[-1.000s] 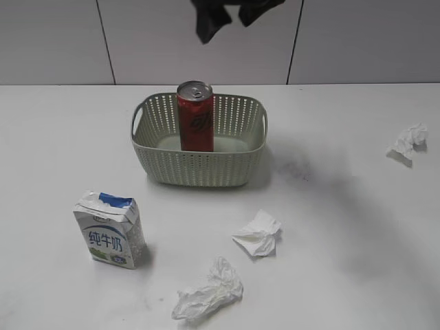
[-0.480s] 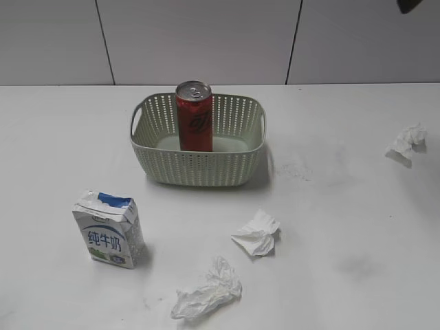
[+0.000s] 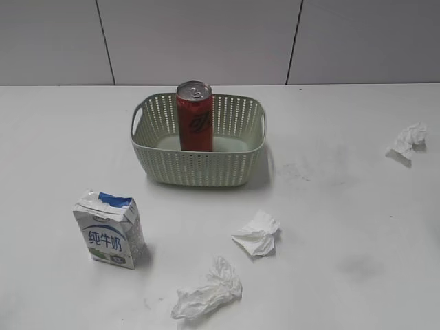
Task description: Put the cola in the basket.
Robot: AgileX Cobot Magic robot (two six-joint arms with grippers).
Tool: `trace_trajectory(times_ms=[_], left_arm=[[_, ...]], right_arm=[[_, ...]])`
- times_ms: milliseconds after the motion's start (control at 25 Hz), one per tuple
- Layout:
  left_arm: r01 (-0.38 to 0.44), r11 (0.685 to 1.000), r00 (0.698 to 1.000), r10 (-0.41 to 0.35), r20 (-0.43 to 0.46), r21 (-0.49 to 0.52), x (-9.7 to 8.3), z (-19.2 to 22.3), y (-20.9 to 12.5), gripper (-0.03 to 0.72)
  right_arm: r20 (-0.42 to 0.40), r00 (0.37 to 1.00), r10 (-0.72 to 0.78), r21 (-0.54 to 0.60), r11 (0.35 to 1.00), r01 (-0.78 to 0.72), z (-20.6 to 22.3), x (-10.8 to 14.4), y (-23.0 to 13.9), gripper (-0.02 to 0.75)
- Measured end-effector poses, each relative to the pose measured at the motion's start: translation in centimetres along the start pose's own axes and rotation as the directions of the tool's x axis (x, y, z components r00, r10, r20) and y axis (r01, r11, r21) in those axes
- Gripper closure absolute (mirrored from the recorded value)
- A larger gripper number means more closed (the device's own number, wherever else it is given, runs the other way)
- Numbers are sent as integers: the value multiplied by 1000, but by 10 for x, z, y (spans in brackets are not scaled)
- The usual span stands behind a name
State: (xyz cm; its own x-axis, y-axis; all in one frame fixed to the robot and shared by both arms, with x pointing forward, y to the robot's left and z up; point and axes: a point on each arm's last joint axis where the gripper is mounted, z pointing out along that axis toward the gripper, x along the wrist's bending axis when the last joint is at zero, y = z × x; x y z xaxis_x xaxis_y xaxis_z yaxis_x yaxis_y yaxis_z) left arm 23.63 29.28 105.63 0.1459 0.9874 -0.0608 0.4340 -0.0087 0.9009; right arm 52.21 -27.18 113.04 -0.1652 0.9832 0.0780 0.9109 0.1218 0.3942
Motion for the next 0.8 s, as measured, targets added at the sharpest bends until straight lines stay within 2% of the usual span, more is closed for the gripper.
trace_trajectory(times_ms=[240,360,560,720,800], left_arm=[[0,1000,1000,0,0,0,0,0,0,460],[0,1000,1000,0,0,0,0,0,0,460],[0,1000,1000,0,0,0,0,0,0,460],[0,1000,1000,0,0,0,0,0,0,460],[0,1000,1000,0,0,0,0,0,0,460]], right_arm=[[-9,1000,17,151,988,-16,16,5,-92,151],[-10,1000,22,170,985,-20,21,7,-134,151],[-1,1000,17,60,998,-17,20,11,-186,151],[9,1000,3,-97,995,-2,9,14,-219,152],[18,1000,-7,-214,977,10,-1,16,-232,151]])
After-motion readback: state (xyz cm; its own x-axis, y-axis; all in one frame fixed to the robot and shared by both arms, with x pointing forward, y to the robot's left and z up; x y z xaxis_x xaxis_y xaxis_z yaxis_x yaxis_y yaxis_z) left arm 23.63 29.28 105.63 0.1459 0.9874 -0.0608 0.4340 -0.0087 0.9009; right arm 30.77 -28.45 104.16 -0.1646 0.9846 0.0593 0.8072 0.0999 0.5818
